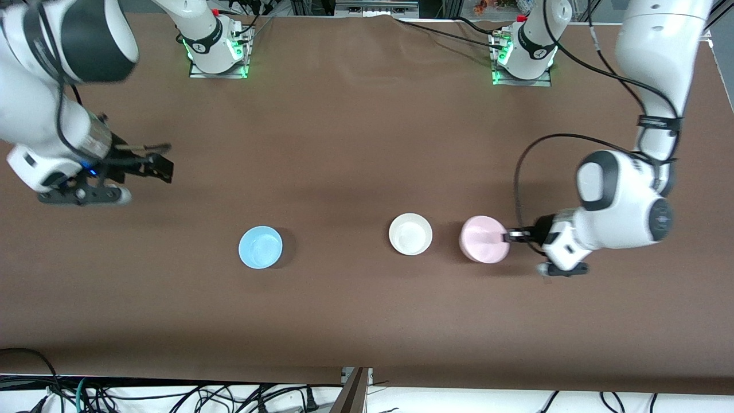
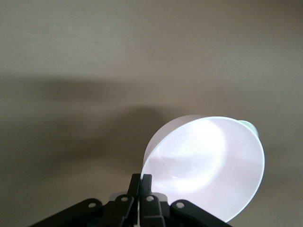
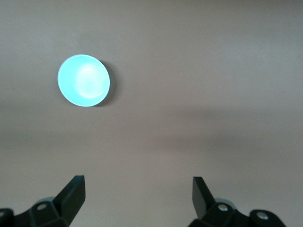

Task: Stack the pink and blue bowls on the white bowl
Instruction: 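Carry the pink bowl over the white bowl while the right gripper reaches the blue bowl, then grasp the blue bowl with the right gripper while the left gripper lowers the pink bowl, then carry the blue bowl toward the stack while the left gripper releases and withdraws, then lower the blue bowl into the pink bowl with the right gripper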

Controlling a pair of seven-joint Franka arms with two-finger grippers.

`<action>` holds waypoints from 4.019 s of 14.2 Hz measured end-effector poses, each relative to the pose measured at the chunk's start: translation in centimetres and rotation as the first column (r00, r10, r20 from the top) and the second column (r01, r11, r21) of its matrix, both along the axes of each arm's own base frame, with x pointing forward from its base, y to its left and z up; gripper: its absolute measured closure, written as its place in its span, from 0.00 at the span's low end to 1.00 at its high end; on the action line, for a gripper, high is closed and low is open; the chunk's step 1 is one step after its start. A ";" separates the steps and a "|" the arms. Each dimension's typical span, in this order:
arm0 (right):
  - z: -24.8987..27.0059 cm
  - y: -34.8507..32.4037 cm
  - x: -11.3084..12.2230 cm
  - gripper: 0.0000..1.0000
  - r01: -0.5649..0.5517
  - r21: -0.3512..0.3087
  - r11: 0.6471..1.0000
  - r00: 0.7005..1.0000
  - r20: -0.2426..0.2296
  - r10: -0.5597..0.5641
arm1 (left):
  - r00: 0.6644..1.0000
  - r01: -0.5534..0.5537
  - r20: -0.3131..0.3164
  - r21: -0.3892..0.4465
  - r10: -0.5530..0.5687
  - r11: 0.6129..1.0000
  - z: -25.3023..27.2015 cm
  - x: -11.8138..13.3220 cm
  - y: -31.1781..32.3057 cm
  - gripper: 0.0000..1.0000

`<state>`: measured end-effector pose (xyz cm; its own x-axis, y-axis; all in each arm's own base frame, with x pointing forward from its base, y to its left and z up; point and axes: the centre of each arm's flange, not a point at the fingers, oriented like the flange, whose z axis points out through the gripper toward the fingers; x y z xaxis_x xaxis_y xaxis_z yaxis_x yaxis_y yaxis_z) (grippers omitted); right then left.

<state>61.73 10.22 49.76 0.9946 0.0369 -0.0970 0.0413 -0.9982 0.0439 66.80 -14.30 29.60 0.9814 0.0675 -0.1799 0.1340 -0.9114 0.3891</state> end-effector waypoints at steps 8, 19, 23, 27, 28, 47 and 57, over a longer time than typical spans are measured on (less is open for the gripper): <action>-18.9 4.3 5.6 0.00 -0.042 0.065 0.997 0.999 0.017 0.041 | 0.995 -0.084 -0.053 0.066 0.088 0.994 -3.1 -1.8 -11.9 0.97; -27.7 7.8 6.2 0.55 -0.067 0.109 0.992 0.996 0.066 0.060 | 0.993 -0.098 -0.063 0.085 0.103 0.992 -5.4 -1.8 -13.8 0.97; -28.7 7.8 6.2 0.59 -0.066 0.110 0.992 0.996 0.065 0.059 | 0.995 -0.076 -0.050 0.113 0.082 0.991 -5.8 -1.9 -13.7 0.97; -28.7 7.8 6.3 0.84 -0.059 0.118 0.991 0.996 0.066 0.052 | 0.996 -0.069 -0.053 0.123 0.076 0.990 -6.4 -1.9 -13.6 0.97; -28.5 7.9 6.3 0.95 -0.046 0.134 0.990 0.997 0.065 0.038 | 0.996 -0.069 -0.055 0.124 0.076 0.990 -6.6 -2.0 -13.6 0.97; -18.1 34.2 1.8 0.98 0.467 0.274 0.841 0.875 -0.009 -0.483 | 0.992 -0.121 0.009 0.285 0.124 0.951 7.7 1.2 -0.2 0.00; -22.8 44.1 -1.9 0.98 0.623 0.338 0.706 0.758 -0.040 -0.651 | 0.996 0.028 0.065 0.381 -0.057 0.924 27.9 -5.9 14.3 0.00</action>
<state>59.80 54.27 26.95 0.7959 -0.5938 -0.1183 -0.5990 -0.7435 -0.2975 60.91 -0.04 57.50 0.9944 0.0739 -0.0760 0.0757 -0.9969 0.0204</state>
